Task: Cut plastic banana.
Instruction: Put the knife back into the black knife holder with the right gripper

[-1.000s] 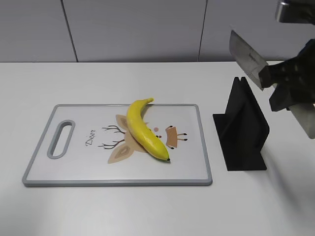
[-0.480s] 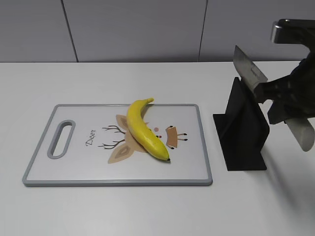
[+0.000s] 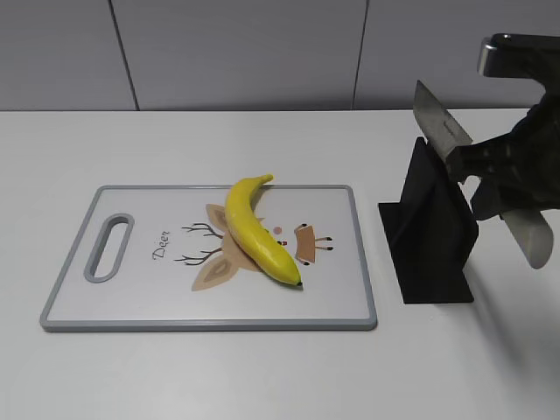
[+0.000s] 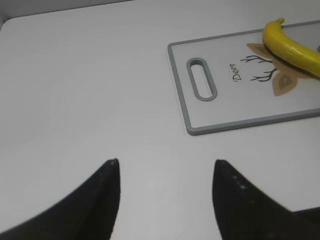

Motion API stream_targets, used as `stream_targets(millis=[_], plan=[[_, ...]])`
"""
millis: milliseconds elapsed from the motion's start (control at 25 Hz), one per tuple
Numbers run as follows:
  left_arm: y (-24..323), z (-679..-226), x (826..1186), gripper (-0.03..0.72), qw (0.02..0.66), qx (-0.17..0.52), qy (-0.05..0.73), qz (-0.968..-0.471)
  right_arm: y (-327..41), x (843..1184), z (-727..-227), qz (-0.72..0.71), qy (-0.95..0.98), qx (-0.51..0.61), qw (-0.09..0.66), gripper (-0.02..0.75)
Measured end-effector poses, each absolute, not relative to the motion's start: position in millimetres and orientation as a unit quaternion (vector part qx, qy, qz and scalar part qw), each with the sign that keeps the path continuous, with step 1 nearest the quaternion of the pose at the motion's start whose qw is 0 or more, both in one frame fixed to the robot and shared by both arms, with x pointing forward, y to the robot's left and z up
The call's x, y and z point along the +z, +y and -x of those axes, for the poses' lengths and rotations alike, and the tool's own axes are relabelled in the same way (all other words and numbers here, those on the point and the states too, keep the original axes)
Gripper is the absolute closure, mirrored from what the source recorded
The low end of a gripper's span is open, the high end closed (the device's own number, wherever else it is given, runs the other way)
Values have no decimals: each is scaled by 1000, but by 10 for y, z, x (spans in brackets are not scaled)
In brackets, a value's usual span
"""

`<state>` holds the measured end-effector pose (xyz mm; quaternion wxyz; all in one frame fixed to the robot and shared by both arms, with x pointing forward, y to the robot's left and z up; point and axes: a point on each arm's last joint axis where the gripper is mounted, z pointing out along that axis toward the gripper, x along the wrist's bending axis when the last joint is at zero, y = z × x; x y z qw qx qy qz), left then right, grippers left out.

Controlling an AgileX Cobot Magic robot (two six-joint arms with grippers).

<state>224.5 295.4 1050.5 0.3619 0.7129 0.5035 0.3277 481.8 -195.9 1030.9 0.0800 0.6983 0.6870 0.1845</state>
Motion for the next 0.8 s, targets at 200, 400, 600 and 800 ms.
stream_targets(millis=[200,400,600,800], plan=[[2950,-2305,10478,115,372,339,501,-704,-1937,10218,-4868,-700,688,174,75,562],[2950,-2309,10481,115,374,341,501,-702,-1908,10115,-4937,-701,690,168,74,562],[2950,-2311,10483,115,375,341,501,-701,-1892,10026,-4974,-703,691,156,69,562],[2950,-2311,10484,115,376,342,501,-701,-1882,9972,-4998,-704,692,149,66,562]])
